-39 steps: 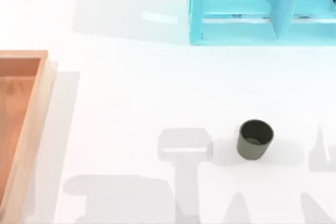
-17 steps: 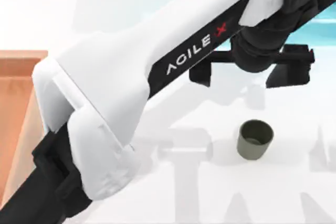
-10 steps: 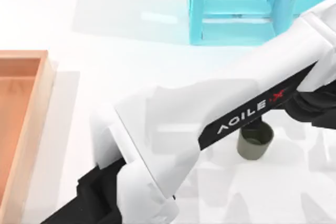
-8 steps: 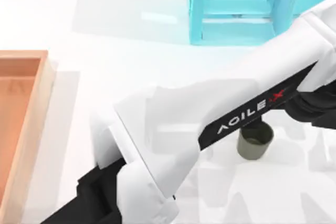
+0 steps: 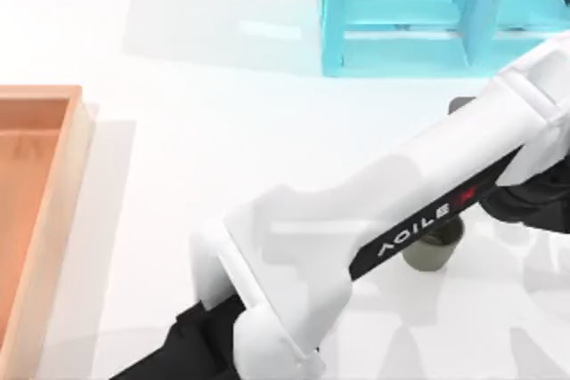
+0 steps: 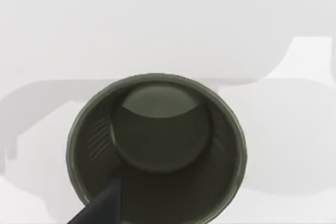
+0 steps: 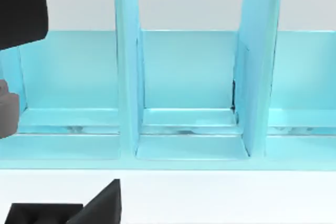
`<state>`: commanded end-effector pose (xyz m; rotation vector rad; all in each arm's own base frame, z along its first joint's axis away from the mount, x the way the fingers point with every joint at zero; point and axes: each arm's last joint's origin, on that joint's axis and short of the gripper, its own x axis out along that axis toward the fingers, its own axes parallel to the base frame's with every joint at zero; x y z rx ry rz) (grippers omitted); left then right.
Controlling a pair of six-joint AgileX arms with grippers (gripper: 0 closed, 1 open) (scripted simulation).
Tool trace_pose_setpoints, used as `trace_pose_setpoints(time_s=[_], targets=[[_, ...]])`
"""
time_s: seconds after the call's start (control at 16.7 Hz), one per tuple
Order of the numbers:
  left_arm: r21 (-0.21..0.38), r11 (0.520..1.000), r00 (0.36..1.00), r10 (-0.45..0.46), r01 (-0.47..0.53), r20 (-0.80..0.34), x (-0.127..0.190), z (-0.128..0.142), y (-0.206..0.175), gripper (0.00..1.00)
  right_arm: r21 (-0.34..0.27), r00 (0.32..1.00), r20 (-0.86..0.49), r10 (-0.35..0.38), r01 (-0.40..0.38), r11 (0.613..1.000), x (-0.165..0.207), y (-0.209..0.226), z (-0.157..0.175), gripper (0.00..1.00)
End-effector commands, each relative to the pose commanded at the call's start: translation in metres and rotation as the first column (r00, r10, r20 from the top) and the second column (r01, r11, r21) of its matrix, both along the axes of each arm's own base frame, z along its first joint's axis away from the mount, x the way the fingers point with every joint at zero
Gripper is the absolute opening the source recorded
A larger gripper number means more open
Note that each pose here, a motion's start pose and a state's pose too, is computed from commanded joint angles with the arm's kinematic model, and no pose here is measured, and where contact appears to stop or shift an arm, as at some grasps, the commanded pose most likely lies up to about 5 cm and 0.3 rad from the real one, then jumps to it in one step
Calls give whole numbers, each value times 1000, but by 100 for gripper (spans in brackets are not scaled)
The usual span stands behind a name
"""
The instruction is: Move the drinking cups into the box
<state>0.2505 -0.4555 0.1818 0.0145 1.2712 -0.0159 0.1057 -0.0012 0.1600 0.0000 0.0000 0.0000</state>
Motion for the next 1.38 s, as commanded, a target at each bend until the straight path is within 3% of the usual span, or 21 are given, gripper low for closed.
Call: trace_pose_setpoints(time_s=[0.36, 0.66, 1.38], targets=[[-1, 1000, 1000, 0, 0, 0, 13, -46, 5, 100, 0, 1000, 0, 0, 0, 1000, 0, 0, 0, 100], [0, 1000, 1000, 0, 0, 0, 14, -49, 6, 100, 0, 1000, 0, 0, 0, 1000, 0, 0, 0, 100], [0, 1000, 1000, 0, 0, 0, 14, -49, 6, 10, 0, 1000, 0, 0, 0, 1000, 0, 0, 0, 100]])
